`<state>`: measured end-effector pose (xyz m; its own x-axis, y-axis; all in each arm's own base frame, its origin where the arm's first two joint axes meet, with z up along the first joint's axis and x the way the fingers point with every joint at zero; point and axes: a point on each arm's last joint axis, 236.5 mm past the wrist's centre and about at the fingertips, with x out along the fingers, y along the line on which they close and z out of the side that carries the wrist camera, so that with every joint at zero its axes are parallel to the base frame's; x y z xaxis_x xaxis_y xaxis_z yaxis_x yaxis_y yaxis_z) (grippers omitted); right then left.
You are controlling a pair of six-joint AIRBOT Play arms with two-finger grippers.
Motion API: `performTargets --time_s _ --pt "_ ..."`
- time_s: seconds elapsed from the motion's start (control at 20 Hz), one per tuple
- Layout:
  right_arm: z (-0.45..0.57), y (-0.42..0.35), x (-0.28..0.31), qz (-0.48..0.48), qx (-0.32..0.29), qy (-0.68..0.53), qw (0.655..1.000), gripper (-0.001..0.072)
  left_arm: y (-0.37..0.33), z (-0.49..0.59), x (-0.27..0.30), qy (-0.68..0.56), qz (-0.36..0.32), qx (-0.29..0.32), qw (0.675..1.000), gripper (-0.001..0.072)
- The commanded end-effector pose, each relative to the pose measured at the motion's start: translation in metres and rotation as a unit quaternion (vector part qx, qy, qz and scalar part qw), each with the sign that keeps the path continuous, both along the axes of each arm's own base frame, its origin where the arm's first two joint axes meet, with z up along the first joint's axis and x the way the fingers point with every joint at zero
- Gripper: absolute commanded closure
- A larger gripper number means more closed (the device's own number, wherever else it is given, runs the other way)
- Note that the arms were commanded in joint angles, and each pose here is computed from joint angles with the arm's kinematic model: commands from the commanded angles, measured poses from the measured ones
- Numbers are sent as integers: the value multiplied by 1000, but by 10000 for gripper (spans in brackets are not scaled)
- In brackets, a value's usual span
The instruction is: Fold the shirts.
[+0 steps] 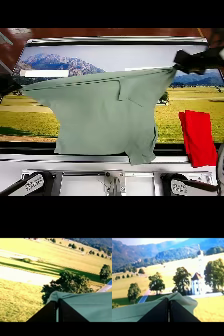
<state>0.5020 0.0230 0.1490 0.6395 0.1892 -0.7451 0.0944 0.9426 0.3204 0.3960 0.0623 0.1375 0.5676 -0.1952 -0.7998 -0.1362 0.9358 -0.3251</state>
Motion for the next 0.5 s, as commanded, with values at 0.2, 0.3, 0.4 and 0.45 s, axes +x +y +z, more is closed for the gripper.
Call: performTargets --time_s 0.2,0.3,0.4,0.45 --pt "-98 32 109 -66 60 -62 994 653 3 -123 79 49 36 -86 994 663" --pt "-137 40 98 -61 68 -2 996 653 -20 -143 83 71 22 -115 991 663" --pt "-163 54 82 -52 88 55 993 640 -51 -164 75 111 -12 -127 986 662" --pt "-165 59 79 -51 99 66 992 550 -62 -169 72 124 -25 -130 983 580"
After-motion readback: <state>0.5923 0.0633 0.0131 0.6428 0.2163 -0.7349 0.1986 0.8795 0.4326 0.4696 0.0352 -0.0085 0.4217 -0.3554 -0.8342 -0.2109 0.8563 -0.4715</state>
